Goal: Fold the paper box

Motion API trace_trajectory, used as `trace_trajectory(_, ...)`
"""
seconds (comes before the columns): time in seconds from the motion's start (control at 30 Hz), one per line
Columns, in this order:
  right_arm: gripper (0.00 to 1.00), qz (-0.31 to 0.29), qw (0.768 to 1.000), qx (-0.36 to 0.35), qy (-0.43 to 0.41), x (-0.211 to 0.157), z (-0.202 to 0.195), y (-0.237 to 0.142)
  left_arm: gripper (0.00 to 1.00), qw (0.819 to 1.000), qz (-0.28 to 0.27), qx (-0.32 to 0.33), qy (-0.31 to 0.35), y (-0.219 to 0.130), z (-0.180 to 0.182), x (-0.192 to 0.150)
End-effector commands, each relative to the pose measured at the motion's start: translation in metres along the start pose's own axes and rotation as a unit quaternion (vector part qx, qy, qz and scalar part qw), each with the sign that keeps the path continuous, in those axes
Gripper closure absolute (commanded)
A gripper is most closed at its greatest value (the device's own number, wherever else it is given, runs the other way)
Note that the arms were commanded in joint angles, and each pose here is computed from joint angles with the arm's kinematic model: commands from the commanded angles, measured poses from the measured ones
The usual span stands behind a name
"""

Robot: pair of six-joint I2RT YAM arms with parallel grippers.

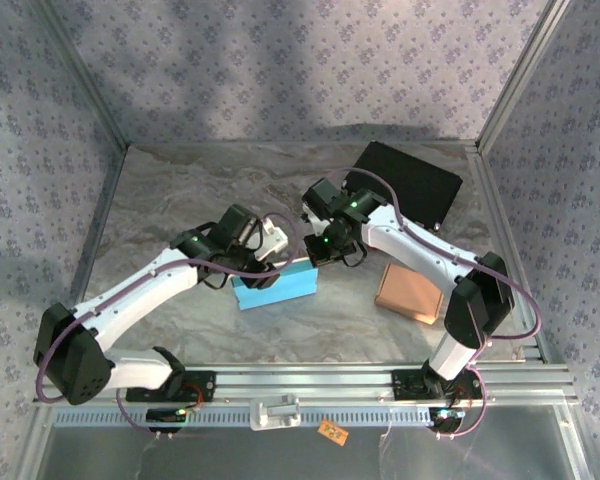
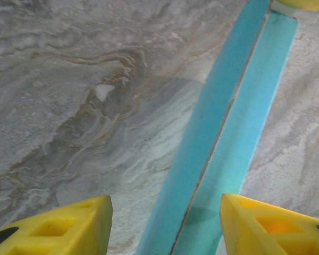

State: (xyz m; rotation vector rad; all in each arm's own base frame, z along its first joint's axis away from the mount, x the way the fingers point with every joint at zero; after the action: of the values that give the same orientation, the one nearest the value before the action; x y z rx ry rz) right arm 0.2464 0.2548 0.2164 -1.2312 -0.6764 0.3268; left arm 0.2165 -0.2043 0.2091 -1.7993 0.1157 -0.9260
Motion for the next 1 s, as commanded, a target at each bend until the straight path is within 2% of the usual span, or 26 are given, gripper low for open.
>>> trace_trajectory(0.0, 1.00, 0.013, 1.000, -0.018, 0.011, -0.002, -0.003, 0.002, 0.44, 0.996, -0.076, 0.023, -0.038, -0.031, 0.000, 0.028)
trace_trajectory(0.1, 1.00, 0.013, 1.000, -0.018, 0.013, -0.002, -0.003, 0.002, 0.43, 0.989, -0.107, 0.056, -0.089, -0.055, 0.007, 0.029)
trace_trajectory(0.17, 1.00, 0.013, 1.000, -0.018, 0.013, -0.001, -0.002, 0.002, 0.43, 0.983, -0.097, 0.075, -0.139, -0.070, 0.015, 0.017)
trace_trajectory(0.27, 1.00, 0.014, 1.000, -0.019, 0.014, 0.000, -0.002, 0.000, 0.49, 0.971, -0.048, 0.097, -0.213, -0.082, 0.026, -0.007)
trace_trajectory(0.37, 1.00, 0.016, 1.000, -0.018, 0.013, 0.001, -0.002, 0.001, 0.56, 0.962, 0.015, 0.111, -0.250, -0.093, 0.026, -0.029)
trace_trajectory(0.5, 1.00, 0.016, 1.000, -0.015, 0.013, 0.003, -0.001, 0.000, 0.56, 0.953, 0.053, 0.110, -0.277, -0.102, 0.023, -0.047)
trace_trajectory(0.67, 1.00, 0.019, 1.000, -0.012, 0.013, 0.003, 0.000, 0.002, 0.57, 0.944, 0.088, 0.121, -0.293, -0.089, 0.033, -0.055)
trace_trajectory(0.83, 1.00, 0.018, 1.000, -0.010, 0.012, 0.002, 0.001, 0.001, 0.63, 0.945, 0.072, 0.116, -0.296, -0.079, 0.039, -0.043)
trace_trajectory(0.97, 1.00, 0.018, 1.000, -0.009, 0.012, 0.001, 0.001, 0.001, 0.69, 0.947, 0.081, 0.114, -0.290, -0.068, 0.042, -0.040)
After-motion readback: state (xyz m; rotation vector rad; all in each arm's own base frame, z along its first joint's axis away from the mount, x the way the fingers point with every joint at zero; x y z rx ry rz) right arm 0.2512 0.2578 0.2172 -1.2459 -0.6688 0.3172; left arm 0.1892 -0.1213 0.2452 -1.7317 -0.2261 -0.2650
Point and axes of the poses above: each hand's point on the last joint's axis, 136 mm out from that joint toward the fingers, its own y axis out along the fingers, its own z axis along the line the jaws close on, x = y × z, the point moved 6 cm from there along -y, back along the fingers, and after that the axes turned 14 degrees about -y, right-handed, at the moved point
